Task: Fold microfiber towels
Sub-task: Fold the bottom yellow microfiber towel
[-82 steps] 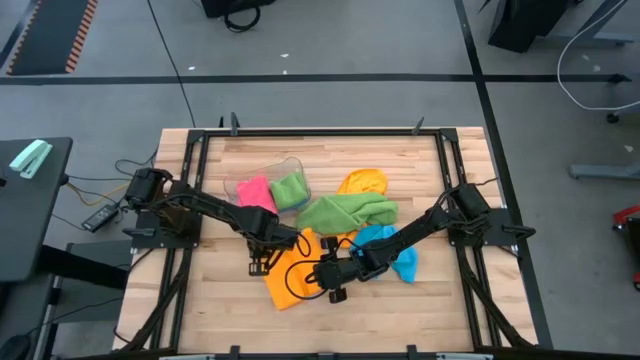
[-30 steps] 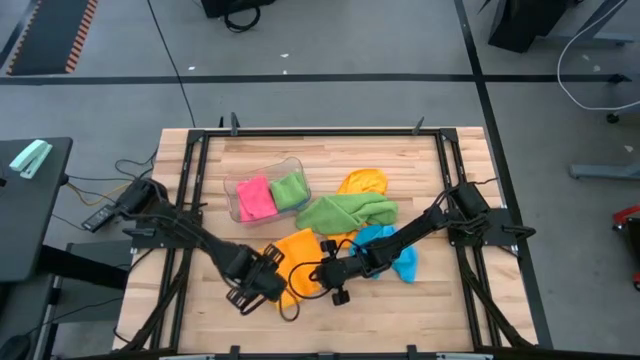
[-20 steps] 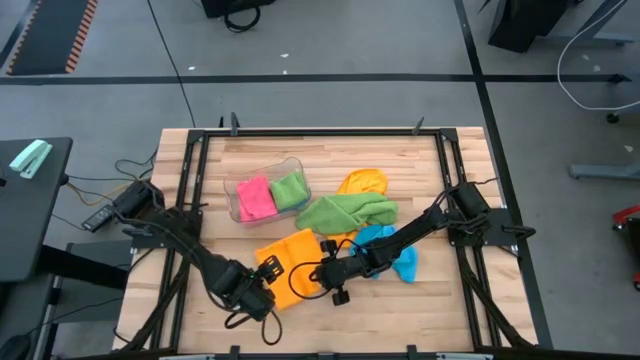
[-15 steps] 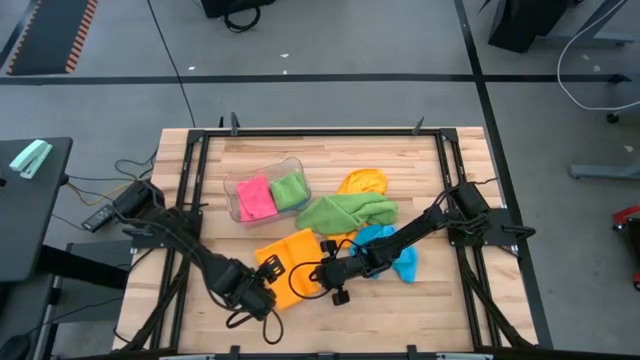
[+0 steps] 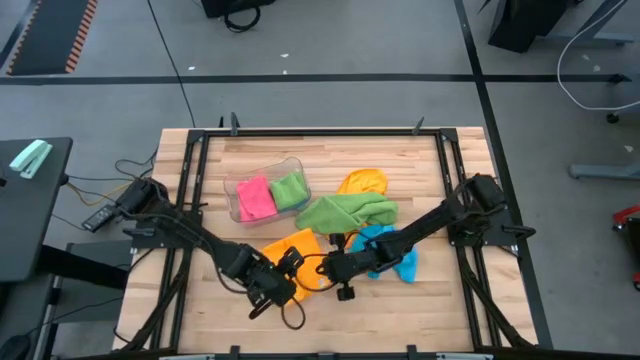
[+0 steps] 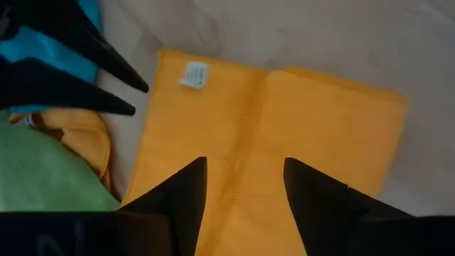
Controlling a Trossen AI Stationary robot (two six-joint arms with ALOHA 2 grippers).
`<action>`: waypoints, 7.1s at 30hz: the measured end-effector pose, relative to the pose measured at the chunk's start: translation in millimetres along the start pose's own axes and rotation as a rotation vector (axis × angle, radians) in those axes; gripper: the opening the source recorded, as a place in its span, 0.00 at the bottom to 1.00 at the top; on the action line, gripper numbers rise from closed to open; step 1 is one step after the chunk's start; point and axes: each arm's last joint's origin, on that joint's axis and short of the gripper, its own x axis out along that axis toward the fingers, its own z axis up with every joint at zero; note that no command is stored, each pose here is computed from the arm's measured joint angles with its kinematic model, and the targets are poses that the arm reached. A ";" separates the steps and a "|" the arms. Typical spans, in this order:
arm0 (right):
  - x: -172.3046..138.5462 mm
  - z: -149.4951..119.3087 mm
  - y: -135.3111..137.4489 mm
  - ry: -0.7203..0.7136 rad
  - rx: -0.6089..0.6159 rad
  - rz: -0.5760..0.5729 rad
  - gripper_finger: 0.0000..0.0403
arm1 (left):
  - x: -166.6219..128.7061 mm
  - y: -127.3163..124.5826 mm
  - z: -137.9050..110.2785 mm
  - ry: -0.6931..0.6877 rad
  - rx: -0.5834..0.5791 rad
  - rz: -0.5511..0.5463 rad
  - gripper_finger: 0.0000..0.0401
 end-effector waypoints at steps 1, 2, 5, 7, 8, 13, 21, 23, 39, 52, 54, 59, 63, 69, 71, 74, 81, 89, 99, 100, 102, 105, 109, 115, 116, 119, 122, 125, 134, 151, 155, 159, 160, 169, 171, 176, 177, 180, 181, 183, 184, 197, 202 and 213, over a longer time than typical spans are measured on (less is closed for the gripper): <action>-2.4 -6.1 -2.0 0.015 0.003 -0.020 0.23 | 1.2 4.6 -1.4 0.000 -0.018 0.007 0.47; -4.8 -10.1 -3.7 0.015 0.014 -0.037 0.23 | 2.4 8.8 -3.1 0.002 -0.037 0.013 0.46; -12.6 -19.1 -7.6 -0.018 0.057 -0.048 0.23 | 5.2 19.4 -8.6 0.017 -0.098 0.026 0.44; -13.8 -26.9 -9.1 -0.029 0.076 -0.047 0.23 | 6.5 24.8 -11.1 0.019 -0.135 0.033 0.43; -14.7 -30.6 -9.9 -0.028 0.081 -0.047 0.23 | 7.3 27.9 -12.6 0.021 -0.152 0.037 0.42; -16.1 -35.2 -14.8 -0.028 0.111 -0.054 0.23 | 11.4 45.7 -20.8 0.008 -0.274 0.037 0.40; -17.6 -53.1 -15.4 0.152 0.124 -0.071 0.23 | 21.5 80.4 -26.9 -0.144 -0.386 0.025 0.34; -19.1 -57.5 -13.4 0.192 0.118 -0.074 0.23 | 29.9 82.6 -30.8 -0.121 -0.392 0.020 0.33; -17.2 -74.9 -14.2 0.163 0.107 -0.084 0.23 | 67.6 102.1 -30.0 -0.027 -0.423 -0.117 0.29; -37.9 -76.7 -9.7 0.106 0.088 -0.072 0.23 | 95.5 123.5 -33.0 0.076 -0.374 -0.244 0.33; -37.2 -78.2 -9.7 0.084 0.097 -0.068 0.23 | 95.1 126.5 -35.3 0.090 -0.356 -0.252 0.34; -36.9 -78.0 -9.7 0.068 0.107 -0.065 0.23 | 94.8 140.4 -45.9 0.092 -0.341 -0.242 0.37; -36.8 -77.3 -9.6 0.061 0.103 -0.064 0.23 | 95.1 149.1 -51.8 0.085 -0.370 -0.249 0.39; -36.3 -77.0 -11.6 0.062 0.101 -0.069 0.23 | 93.4 159.5 -56.8 0.079 -0.394 -0.233 0.38; -36.4 -77.1 -11.4 0.062 0.098 -0.069 0.23 | 93.8 159.7 -56.7 0.072 -0.352 -0.230 0.37; -36.4 -77.1 -11.4 0.064 0.083 -0.069 0.23 | 93.6 159.2 -56.5 0.064 -0.282 -0.236 0.35; -36.4 -76.9 -11.5 0.064 0.061 -0.069 0.23 | 97.2 156.8 -57.7 0.090 -0.302 -0.242 0.33; -36.3 -76.3 -11.5 0.059 0.046 -0.067 0.23 | 103.4 147.7 -55.9 0.108 -0.252 -0.289 0.29; -36.3 -75.9 -11.4 0.056 0.046 -0.066 0.23 | 113.5 141.7 -59.9 0.124 -0.256 -0.356 0.29; -36.3 -75.9 -11.4 0.056 0.046 -0.066 0.23 | 113.8 141.5 -59.3 0.120 -0.255 -0.353 0.29; -36.3 -75.8 -11.3 0.055 0.046 -0.066 0.23 | 114.1 141.4 -55.4 0.098 -0.246 -0.338 0.30; -36.3 -75.9 -11.2 0.056 0.046 -0.066 0.23 | 113.9 137.7 -51.1 0.094 -0.226 -0.340 0.35; -36.3 -75.9 -11.2 0.056 0.046 -0.065 0.23 | 113.6 133.9 -47.2 0.091 -0.214 -0.343 0.45; -36.3 -75.9 -11.2 0.056 0.053 -0.066 0.23 | 117.5 133.3 -50.6 0.108 -0.230 -0.352 0.55; -36.3 -76.0 -11.2 0.056 0.055 -0.066 0.23 | 120.8 133.0 -52.0 0.113 -0.234 -0.355 0.55; -36.3 -75.7 -11.1 0.054 0.057 -0.065 0.23 | 123.8 130.8 -54.2 0.135 -0.237 -0.373 0.53; -36.2 -75.8 -11.1 0.055 0.059 -0.066 0.23 | 127.9 128.2 -54.3 0.147 -0.227 -0.382 0.47; -36.3 -75.9 -11.1 0.055 0.061 -0.066 0.23 | 134.2 124.2 -54.5 0.164 -0.194 -0.383 0.38; -36.3 -76.1 -11.2 0.057 0.071 -0.065 0.23 | 134.1 118.7 -53.6 0.219 -0.168 -0.363 0.04; -43.7 -74.0 -7.8 0.038 0.047 -0.106 0.23 | 71.9 119.9 -38.2 0.293 -0.166 -0.231 0.03; -43.8 -74.0 -7.9 0.038 0.055 -0.108 0.23 | 59.3 119.1 -32.0 0.300 -0.151 -0.168 0.03; -43.8 -74.1 -7.8 0.037 0.057 -0.108 0.23 | 51.4 116.6 -29.0 0.341 -0.148 -0.092 0.03; -43.8 -74.0 -7.9 0.037 0.059 -0.108 0.23 | 48.0 117.3 -27.8 0.342 -0.154 -0.066 0.03; -43.8 -72.8 -7.6 0.025 0.060 -0.106 0.23 | 46.0 106.2 -20.6 0.367 -0.306 -0.002 0.03; -43.8 -72.0 -7.4 0.017 0.058 -0.104 0.23 | 44.9 99.3 -15.4 0.362 -0.307 -0.007 0.03; -43.8 -71.7 -7.4 0.015 0.056 -0.103 0.23 | 41.8 82.0 -2.4 0.343 -0.280 -0.016 0.03; -43.8 -71.7 -7.5 0.016 0.057 -0.104 0.23 | 41.3 79.6 -0.7 0.342 -0.275 -0.017 0.03; -43.8 -71.7 -7.4 0.015 0.061 -0.103 0.23 | 39.9 74.0 1.8 0.349 -0.277 -0.023 0.03; -43.8 -71.8 -7.4 0.015 0.063 -0.103 0.23 | 39.4 72.5 1.7 0.357 -0.280 -0.026 0.03; -43.8 -71.8 -7.4 0.015 0.067 -0.104 0.23 | 38.9 71.0 1.6 0.366 -0.294 -0.025 0.03; -43.8 -71.8 -7.4 0.015 0.067 -0.104 0.23 | 38.9 70.5 1.9 0.364 -0.301 -0.024 0.03; -45.5 -63.5 -0.2 -0.074 0.024 -0.071 0.23 | 64.3 33.2 -28.4 0.382 -0.281 0.018 0.03; -46.2 -56.5 1.0 -0.143 -0.001 -0.061 0.23 | 54.1 28.3 -41.8 0.353 -0.290 0.062 0.03; -48.0 -45.9 3.4 -0.226 0.012 -0.012 0.23 | 31.6 5.8 -56.5 0.215 -0.342 0.127 0.03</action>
